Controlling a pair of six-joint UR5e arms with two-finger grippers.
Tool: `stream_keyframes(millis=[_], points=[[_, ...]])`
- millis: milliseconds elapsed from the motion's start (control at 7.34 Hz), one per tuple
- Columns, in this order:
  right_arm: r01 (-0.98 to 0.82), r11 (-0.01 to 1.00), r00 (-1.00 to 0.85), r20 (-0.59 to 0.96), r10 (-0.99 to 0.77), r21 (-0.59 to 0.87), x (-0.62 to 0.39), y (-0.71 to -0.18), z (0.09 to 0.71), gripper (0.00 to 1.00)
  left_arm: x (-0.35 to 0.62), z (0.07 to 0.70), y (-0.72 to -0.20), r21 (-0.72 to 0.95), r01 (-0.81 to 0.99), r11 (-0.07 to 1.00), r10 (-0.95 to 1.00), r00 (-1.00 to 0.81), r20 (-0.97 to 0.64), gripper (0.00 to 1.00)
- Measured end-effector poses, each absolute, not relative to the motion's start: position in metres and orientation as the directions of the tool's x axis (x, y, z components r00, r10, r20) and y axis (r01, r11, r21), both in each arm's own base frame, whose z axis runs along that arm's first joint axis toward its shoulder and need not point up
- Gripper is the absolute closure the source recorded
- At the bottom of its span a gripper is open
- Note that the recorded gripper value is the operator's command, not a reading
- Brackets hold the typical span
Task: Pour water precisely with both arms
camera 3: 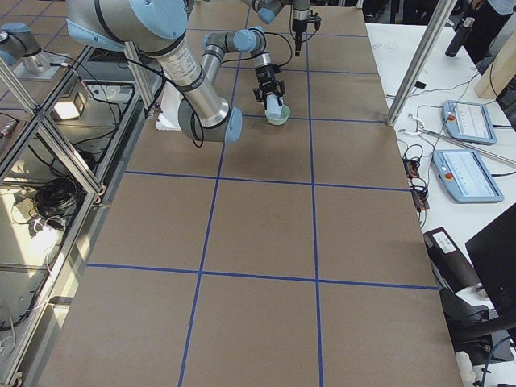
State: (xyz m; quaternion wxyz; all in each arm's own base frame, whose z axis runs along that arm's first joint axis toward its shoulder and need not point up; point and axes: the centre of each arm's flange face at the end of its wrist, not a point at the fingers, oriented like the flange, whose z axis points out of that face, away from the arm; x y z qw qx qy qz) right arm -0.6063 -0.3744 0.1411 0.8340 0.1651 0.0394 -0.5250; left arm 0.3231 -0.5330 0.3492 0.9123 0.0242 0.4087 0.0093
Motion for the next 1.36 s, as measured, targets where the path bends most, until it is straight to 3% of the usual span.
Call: stream_keyframes(millis=[681, 1362], points=[[0.762, 0.524, 0.603, -0.123, -0.788, 0.379, -0.593, -0.368, 0.144, 1.00, 0.322, 0.348, -0.533, 0.054, 0.006, 0.999, 0.036, 0.665, -0.746, 0.00], [0.357, 0.755, 0.772, 0.281, -0.570, 0.549, -0.488, -0.362, 0.208, 1.00, 0.321, 0.346, -0.533, 0.056, 0.007, 0.998, 0.037, 0.664, -0.747, 0.00]])
